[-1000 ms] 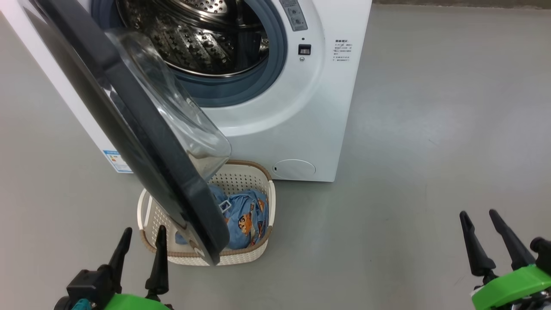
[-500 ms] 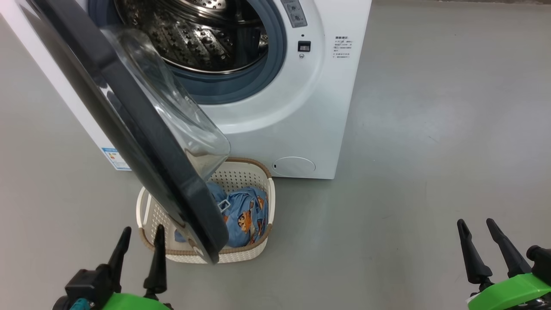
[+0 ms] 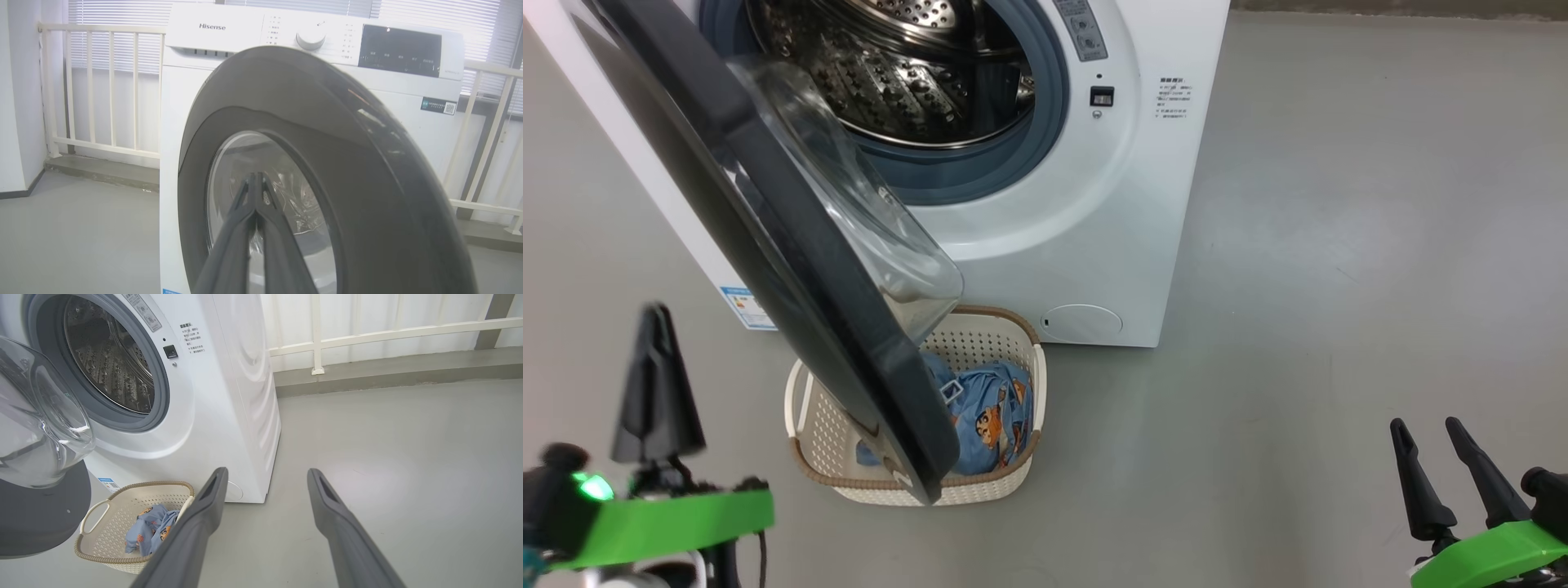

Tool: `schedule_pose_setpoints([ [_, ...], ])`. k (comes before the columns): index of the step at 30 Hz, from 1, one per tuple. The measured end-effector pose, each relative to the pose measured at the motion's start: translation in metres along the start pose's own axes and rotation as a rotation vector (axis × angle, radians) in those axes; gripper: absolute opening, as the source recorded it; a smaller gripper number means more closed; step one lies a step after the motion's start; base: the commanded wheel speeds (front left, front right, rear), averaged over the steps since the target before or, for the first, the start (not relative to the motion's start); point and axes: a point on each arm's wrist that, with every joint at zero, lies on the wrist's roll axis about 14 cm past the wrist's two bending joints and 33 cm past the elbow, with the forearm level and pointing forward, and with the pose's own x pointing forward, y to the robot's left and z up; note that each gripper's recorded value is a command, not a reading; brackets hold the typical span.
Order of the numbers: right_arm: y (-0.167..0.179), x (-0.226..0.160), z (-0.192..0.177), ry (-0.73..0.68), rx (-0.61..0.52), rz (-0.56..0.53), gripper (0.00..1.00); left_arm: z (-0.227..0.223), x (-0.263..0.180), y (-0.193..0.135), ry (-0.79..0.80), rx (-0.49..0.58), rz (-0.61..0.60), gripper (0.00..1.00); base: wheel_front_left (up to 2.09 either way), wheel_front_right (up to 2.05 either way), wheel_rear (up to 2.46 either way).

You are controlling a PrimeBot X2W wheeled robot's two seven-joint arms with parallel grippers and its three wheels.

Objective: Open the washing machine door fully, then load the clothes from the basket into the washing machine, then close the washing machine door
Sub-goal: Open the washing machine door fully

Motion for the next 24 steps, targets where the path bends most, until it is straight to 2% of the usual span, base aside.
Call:
schedule_pose_setpoints([
  [4, -0.001, -0.001, 0.001, -0.003, -0.001, -0.003, 1.00, 0.050, 0.009, -0.021, -0.162, 0.040, -0.033, 0.00, 0.00, 0.00, 0.00],
  [8, -0.002, -0.003, 0.001, -0.002, -0.013, -0.005, 1.00, 0.082, 0.008, -0.068, -0.267, -0.027, -0.150, 0.00, 0.00, 0.00, 0.00],
  [10, -0.002, -0.004, 0.001, -0.001, -0.012, -0.006, 1.00, 0.084, 0.003, -0.096, -0.269, -0.075, -0.233, 0.00, 0.00, 0.00, 0.00],
  [12, -0.002, -0.005, 0.000, 0.001, -0.012, -0.007, 1.00, 0.076, -0.004, -0.124, -0.230, -0.157, -0.315, 0.00, 0.00, 0.00, 0.00],
  [16, -0.002, -0.005, -0.002, 0.006, -0.009, -0.007, 1.00, 0.043, -0.017, -0.160, -0.107, -0.229, -0.425, 0.00, 0.00, 0.00, 0.00],
  [20, -0.002, -0.006, -0.004, 0.011, -0.007, -0.009, 1.00, 0.000, -0.028, -0.176, 0.045, -0.272, -0.459, 0.00, 0.00, 0.00, 0.00],
  [24, -0.001, -0.007, -0.007, 0.018, -0.006, -0.004, 1.00, -0.037, -0.036, -0.173, 0.176, -0.313, -0.426, 0.00, 0.00, 0.00, 0.00],
])
